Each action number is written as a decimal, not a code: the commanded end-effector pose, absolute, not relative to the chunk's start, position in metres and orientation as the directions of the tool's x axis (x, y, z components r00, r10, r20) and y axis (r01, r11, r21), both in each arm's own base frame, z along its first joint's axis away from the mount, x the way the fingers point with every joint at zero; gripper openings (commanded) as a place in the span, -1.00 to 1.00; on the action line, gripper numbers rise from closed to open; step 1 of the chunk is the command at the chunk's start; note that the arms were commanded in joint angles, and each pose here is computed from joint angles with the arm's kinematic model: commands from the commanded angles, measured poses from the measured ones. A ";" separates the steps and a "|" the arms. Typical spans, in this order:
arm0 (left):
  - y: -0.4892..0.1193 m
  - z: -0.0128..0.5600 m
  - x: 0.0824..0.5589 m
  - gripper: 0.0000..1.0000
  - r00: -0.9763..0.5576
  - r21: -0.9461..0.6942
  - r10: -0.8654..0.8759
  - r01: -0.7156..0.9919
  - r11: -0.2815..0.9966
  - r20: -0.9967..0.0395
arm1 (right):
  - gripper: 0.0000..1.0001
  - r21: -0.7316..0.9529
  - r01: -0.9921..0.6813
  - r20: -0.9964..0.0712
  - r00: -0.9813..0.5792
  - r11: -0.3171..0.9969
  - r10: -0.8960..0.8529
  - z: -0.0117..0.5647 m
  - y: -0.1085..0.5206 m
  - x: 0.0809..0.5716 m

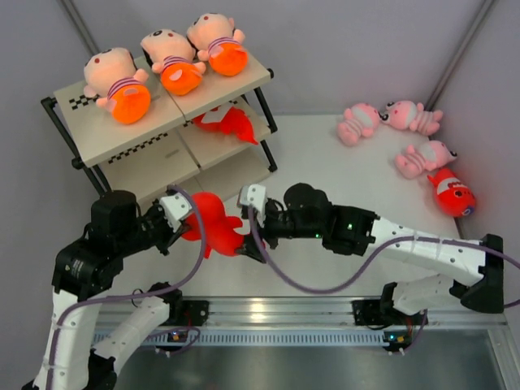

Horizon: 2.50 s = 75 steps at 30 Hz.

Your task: Place and organize the stuffed toys onto the shelf

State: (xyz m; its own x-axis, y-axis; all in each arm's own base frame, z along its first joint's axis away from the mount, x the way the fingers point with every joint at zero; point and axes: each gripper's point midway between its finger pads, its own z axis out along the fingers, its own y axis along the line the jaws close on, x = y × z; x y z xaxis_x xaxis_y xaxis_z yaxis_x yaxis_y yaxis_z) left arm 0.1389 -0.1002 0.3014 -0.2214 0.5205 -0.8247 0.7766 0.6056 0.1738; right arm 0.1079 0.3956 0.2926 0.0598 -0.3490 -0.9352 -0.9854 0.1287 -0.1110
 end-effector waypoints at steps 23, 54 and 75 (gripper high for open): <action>-0.086 0.322 0.150 -1.00 -0.119 0.307 0.533 0.705 0.639 -0.838 | 0.96 0.607 -0.790 -0.768 -0.611 0.089 -0.190 0.290 0.419 0.123; 0.017 0.217 0.094 0.89 -0.413 0.495 0.684 0.480 0.724 -0.601 | -1.00 -0.766 -0.412 -0.613 0.234 0.494 -0.755 0.379 0.425 0.258; 0.010 0.213 0.085 0.88 -0.402 0.468 0.684 0.514 0.719 -0.609 | -1.00 -0.815 -0.262 -0.571 0.209 0.517 -0.794 0.327 0.504 0.331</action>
